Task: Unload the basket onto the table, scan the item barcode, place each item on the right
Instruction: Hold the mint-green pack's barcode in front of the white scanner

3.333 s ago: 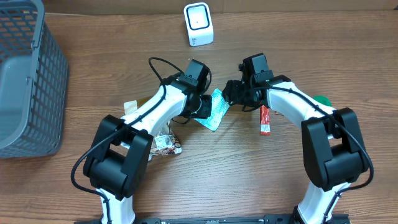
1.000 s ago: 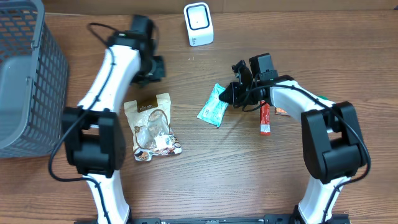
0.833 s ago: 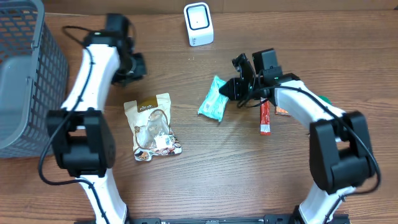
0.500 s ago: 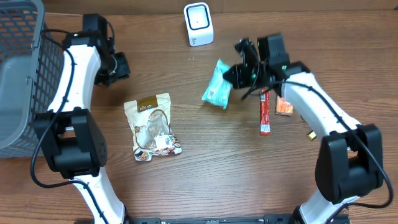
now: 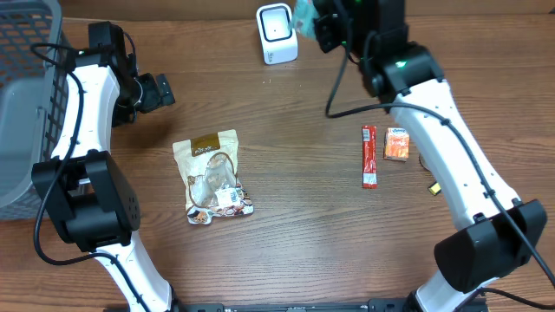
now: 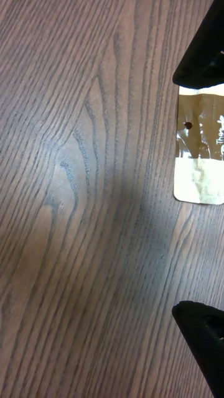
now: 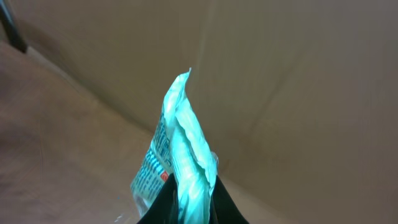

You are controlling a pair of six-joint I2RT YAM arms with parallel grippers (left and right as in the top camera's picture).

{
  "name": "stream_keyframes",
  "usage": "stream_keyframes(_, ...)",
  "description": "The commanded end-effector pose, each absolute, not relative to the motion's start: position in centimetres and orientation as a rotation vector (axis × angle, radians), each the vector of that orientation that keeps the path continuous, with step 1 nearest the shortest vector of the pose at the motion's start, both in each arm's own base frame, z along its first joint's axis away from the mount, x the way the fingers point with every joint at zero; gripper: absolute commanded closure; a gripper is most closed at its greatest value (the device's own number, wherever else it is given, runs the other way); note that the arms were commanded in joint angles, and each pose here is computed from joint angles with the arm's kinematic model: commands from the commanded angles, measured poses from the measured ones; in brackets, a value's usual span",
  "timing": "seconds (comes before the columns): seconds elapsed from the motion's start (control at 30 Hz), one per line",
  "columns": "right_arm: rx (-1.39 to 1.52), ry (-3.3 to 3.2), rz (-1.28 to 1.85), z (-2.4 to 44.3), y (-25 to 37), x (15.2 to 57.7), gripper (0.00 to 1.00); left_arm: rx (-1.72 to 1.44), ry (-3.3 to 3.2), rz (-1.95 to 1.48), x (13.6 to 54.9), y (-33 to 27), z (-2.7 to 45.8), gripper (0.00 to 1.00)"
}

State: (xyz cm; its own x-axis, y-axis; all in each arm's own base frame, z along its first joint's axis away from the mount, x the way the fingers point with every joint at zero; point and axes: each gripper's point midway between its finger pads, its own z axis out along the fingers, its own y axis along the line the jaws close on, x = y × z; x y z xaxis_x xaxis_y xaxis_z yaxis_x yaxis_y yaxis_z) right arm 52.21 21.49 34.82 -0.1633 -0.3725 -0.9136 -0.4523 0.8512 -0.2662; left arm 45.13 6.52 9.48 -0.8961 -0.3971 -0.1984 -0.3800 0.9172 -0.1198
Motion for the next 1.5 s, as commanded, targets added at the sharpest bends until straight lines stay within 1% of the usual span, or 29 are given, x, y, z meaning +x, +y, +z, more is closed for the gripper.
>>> stream_keyframes(0.0,-0.749,1.626,-0.157,37.1,22.1,52.9,0.97,-0.552,2.802,-0.109,45.7,6.6,11.9,0.0)
stream_keyframes(0.1,-0.738,1.557,-0.235,37.6,22.9,54.1,0.97,-0.552,2.802,-0.109,45.7,6.6,11.9,0.0)
stream_keyframes(0.23,-0.72,1.509,-0.249,36.5,23.8,56.0,0.97,-0.552,2.802,-0.109,45.7,6.6,11.9,0.0)
stream_keyframes(0.5,-0.716,1.374,-0.315,30.8,26.2,61.0,0.97,-0.552,2.802,-0.109,45.7,6.6,11.9,0.0)
stream_keyframes(0.63,-0.754,1.302,-0.393,27.4,27.0,62.6,0.96,-0.552,2.802,-0.109,45.7,6.6,11.9,0.0)
stream_keyframes(0.93,-0.813,1.304,-0.449,21.1,27.5,64.0,0.96,-0.553,2.802,-0.109,45.7,6.6,11.9,0.0)
stream_keyframes(1.17,-0.827,1.323,-0.489,18.7,26.9,64.6,0.96,-0.552,2.802,-0.109,45.7,6.6,11.9,0.0)
stream_keyframes(1.47,-0.812,1.329,-0.503,17.8,26.4,65.0,0.96,-0.552,2.802,-0.109,45.7,6.6,11.9,0.0)
